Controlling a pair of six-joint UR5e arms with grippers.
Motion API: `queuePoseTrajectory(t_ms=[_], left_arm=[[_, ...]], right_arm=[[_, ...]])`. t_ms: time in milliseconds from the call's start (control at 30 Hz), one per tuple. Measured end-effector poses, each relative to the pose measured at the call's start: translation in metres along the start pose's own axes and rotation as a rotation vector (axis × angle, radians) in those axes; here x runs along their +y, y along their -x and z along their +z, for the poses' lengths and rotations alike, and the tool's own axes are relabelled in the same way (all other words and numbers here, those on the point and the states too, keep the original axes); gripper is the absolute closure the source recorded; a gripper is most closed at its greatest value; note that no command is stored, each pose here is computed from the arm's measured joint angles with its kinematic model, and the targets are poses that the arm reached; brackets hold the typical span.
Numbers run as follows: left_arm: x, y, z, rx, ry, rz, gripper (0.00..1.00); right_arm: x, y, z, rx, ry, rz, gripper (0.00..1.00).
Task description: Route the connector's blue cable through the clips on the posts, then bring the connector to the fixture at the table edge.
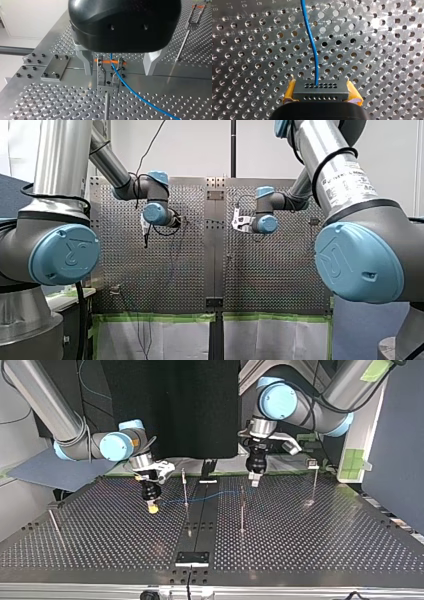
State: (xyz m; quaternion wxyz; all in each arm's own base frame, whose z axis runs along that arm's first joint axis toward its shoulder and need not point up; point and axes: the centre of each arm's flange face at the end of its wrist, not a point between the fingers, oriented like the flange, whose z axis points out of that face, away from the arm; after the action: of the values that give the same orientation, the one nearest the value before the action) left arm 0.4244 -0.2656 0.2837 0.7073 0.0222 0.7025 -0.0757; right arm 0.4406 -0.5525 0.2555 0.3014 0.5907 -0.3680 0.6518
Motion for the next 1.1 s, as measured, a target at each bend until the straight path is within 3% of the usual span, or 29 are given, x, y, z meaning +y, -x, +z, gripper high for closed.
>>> queuePoseTrajectory(t_ms=[433, 633, 800, 1100], left_arm=[[-0.005, 0.001, 0.000, -0.015, -0.016, -0.007, 0.00], [-0.007, -0.004, -0.002, -0.033, -0.056, -0.050, 0.00], [-0.016, -0.010, -0.008, -0.046, -0.115, -0.092, 0.00], [-0.040, 0.000, -0.011, -0.100, -0.138, -0.080, 0.00]], right_arm=[[-0.001, 0.000, -0.001, -0.004, -0.001, 0.001, 0.84], [-0.001, 0.000, -0.001, -0.004, -0.001, 0.000, 0.84], [0.000, 0.000, -0.001, -0.004, 0.000, 0.000, 0.84], [0.003, -0.001, 0.000, 0.000, 0.005, 0.001, 0.84]])
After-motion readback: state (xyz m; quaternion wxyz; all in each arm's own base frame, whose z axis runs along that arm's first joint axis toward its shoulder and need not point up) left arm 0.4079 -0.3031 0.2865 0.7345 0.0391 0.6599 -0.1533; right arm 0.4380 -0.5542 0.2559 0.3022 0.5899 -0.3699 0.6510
